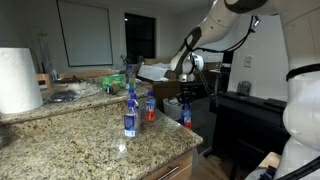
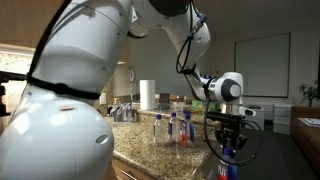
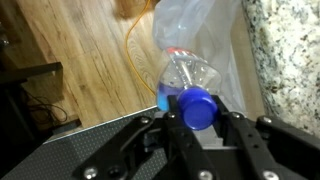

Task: Pick up the bottles from the counter and throw them in the bin

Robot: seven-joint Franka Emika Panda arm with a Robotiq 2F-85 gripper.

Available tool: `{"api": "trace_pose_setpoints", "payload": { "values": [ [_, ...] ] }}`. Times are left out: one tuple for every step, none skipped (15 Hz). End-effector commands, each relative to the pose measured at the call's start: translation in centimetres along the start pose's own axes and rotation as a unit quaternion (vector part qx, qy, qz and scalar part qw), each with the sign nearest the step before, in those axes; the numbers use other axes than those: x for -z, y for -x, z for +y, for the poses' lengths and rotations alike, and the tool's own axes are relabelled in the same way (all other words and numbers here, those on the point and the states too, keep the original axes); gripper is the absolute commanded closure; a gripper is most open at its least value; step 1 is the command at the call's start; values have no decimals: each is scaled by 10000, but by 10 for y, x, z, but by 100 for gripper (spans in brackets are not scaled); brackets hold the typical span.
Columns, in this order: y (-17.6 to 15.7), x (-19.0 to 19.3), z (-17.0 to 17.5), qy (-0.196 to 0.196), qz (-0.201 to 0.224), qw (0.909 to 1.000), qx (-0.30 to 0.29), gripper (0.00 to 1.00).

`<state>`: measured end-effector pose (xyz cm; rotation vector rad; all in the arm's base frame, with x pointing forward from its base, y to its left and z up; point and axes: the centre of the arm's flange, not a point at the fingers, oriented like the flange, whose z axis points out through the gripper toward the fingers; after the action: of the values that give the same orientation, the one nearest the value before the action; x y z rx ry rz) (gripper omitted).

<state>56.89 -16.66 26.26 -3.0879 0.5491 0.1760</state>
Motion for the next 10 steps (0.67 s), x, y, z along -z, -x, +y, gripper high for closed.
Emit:
{"api": "trace_pose_setpoints", "payload": {
  "values": [
    [-28,8,-15,-312,207,9989,-276,90],
    [-32,10,-20,-387,234,9986,-284,90],
    [-35,11,-27,-441,269,9983,-278,90],
    [-36,11,-33,-494,276,9981,-259,90],
    [-36,7,-41,-545,243,9979,-238,90],
    [-35,3,-48,-590,202,9978,-223,90],
    [-34,-3,-53,-598,136,9979,-205,90],
    [-32,-9,-57,-601,74,9980,-192,90],
    [-31,-16,-59,-570,3,9982,-188,90],
    [-30,-24,-56,-534,-59,9983,-213,90]
  ]
}}
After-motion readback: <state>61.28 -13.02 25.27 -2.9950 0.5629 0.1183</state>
